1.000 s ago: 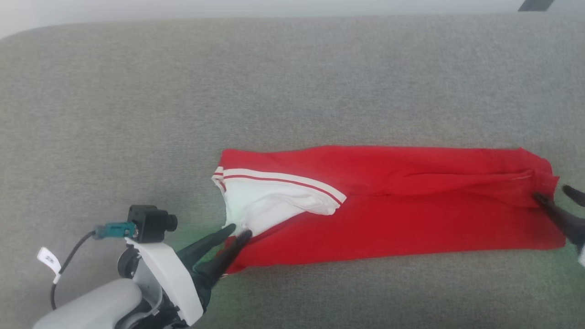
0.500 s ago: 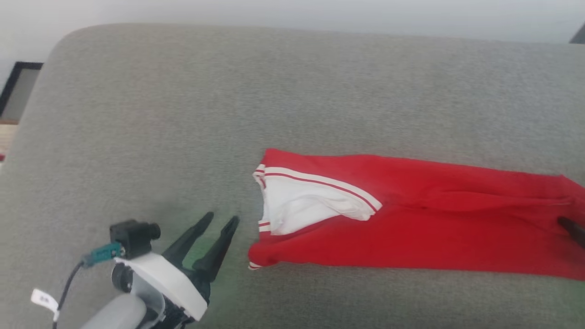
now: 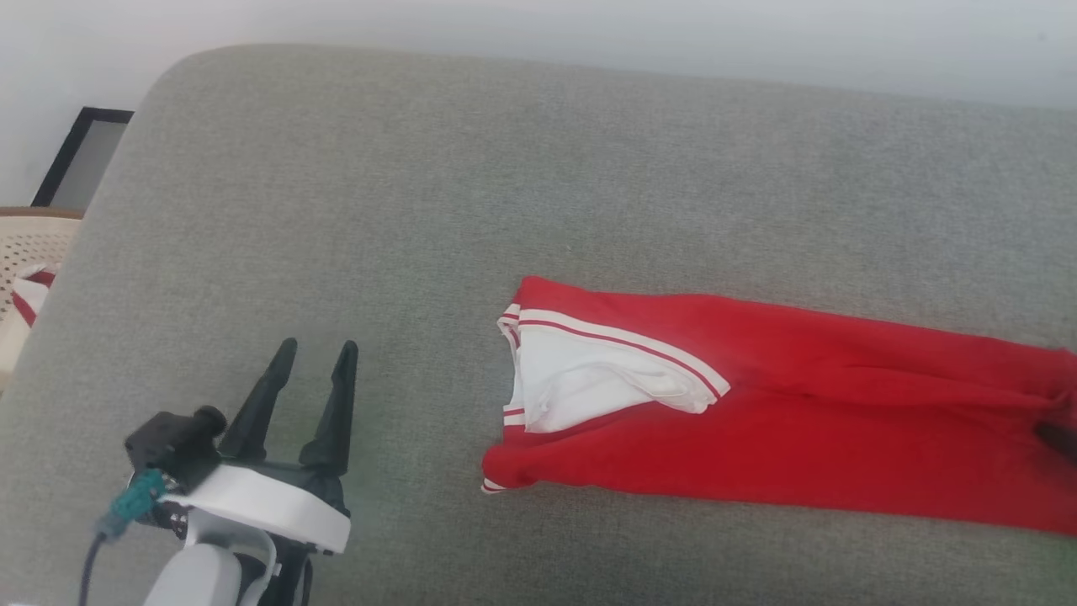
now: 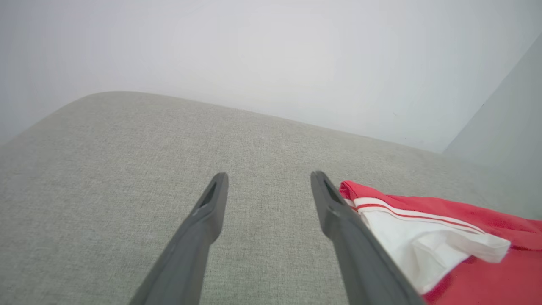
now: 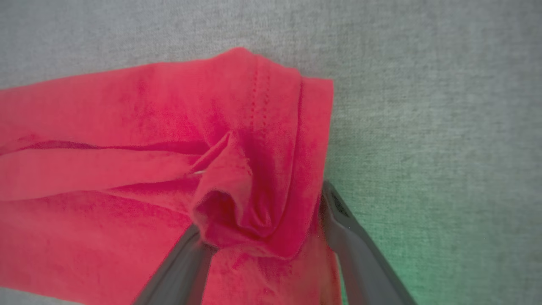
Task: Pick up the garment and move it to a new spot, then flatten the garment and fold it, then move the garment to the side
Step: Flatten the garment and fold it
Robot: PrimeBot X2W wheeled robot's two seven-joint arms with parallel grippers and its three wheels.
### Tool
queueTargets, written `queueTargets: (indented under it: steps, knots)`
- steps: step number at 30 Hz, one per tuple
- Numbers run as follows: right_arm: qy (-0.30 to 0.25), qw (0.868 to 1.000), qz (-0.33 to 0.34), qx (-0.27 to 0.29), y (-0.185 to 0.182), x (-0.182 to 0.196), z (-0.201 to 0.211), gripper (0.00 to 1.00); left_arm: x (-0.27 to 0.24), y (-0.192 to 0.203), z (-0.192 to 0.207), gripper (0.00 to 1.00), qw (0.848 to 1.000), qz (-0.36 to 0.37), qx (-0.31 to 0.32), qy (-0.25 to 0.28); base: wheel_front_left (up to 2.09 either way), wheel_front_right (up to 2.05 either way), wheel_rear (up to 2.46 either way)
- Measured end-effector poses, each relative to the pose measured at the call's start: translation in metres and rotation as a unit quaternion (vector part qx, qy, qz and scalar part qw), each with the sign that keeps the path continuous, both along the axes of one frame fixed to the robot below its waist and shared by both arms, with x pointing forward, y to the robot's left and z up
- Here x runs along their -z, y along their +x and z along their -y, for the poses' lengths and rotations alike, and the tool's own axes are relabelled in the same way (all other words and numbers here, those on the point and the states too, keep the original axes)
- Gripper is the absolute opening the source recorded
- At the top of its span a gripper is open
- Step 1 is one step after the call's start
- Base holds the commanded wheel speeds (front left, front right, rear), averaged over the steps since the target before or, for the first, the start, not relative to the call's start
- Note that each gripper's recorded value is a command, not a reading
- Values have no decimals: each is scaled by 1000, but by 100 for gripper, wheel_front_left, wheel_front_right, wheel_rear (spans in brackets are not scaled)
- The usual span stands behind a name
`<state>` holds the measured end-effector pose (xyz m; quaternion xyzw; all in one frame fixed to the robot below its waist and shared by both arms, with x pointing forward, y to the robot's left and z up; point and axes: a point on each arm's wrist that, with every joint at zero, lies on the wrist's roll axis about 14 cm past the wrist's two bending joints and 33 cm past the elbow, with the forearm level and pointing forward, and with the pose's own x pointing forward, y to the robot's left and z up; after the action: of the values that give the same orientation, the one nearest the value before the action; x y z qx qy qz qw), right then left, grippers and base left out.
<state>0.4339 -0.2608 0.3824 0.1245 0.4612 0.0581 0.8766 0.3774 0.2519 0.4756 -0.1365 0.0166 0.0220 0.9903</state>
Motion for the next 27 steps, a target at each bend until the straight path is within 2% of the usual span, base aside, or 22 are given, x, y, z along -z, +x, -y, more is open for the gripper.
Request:
queueTargets:
  steps: [6,7,8,9,15,19,22,27]
  knots:
    - [-4,1000,-12,-10,1,5,-13,100,-14,1,5,100,998,25,-3,66,0,0,0]
    - [-5,1000,-12,-10,1,5,-13,83,-14,1,7,100,998,25,-4,66,0,0,0]
    - [-6,1000,-12,-10,2,5,-14,22,-13,0,8,100,997,25,-4,67,0,0,0]
    - [-6,1000,-10,-9,2,5,-14,0,-14,1,9,100,997,25,-4,71,0,0,0]
    - [-4,1000,15,17,6,-3,-6,0,-9,4,16,100,997,21,5,75,0,0,0]
    - [-32,996,41,73,5,-15,39,0,-11,11,25,100,997,29,18,71,0,0,0]
    - [-69,988,74,118,7,-36,81,0,-14,17,33,100,997,36,29,68,0,0,0]
    - [-137,962,115,206,-4,-69,161,0,-16,27,48,100,995,45,53,67,0,0,0]
